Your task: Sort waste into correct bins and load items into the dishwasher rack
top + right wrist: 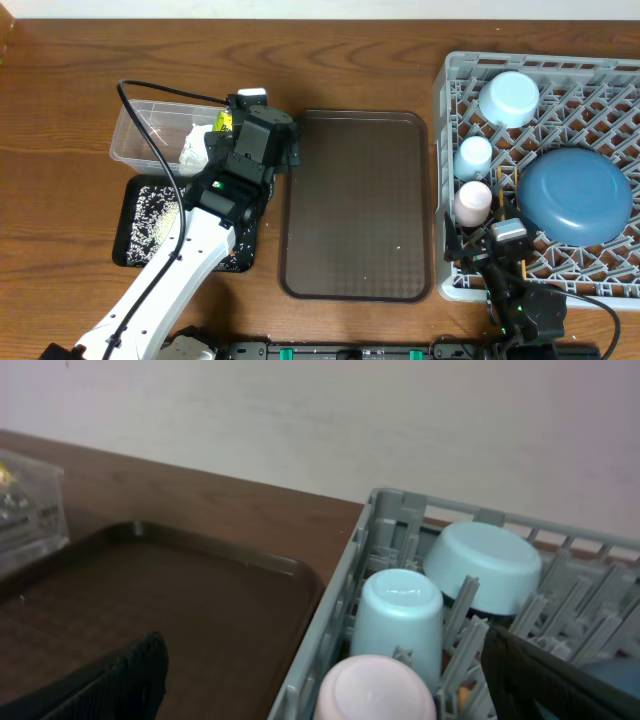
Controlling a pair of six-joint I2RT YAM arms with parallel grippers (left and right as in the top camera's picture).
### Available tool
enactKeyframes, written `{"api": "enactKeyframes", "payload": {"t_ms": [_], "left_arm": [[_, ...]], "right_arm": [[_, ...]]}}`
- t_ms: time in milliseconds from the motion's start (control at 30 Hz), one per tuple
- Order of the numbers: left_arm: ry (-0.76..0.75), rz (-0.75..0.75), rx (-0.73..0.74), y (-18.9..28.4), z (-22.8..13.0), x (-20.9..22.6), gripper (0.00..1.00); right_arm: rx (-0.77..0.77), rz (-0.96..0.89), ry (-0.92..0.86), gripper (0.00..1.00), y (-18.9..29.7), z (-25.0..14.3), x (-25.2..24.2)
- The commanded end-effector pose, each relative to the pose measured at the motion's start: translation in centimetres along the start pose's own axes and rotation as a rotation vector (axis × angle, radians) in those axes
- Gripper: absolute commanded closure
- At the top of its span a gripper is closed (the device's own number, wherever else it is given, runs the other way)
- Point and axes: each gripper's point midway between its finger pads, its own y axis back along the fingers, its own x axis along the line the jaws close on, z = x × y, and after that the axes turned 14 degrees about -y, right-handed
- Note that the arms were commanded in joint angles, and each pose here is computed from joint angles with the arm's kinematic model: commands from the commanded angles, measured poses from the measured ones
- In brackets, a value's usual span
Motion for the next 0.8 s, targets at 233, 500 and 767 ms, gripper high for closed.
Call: {"api": "enactKeyframes", "payload": {"t_ms": [233, 500, 767], "left_arm": [[-0.007, 0.023, -0.006, 0.1, 0.1, 0.5, 0.01], [-0.007, 0.023, -0.006, 0.1, 0.1, 0.5, 0.02], [-0.007, 0.023, -0.006, 0.1, 0.1, 0.5, 0.01]], "right_arm": [[-0.002, -0.006, 0.072, 0.01, 0.0, 0.0, -0.1], [-0.052, -0.133, -0.057, 0.01, 0.4, 1.1, -3.2], [-0.077, -0.208, -0.086, 0.01, 0.7, 1.5, -4.6]]}}
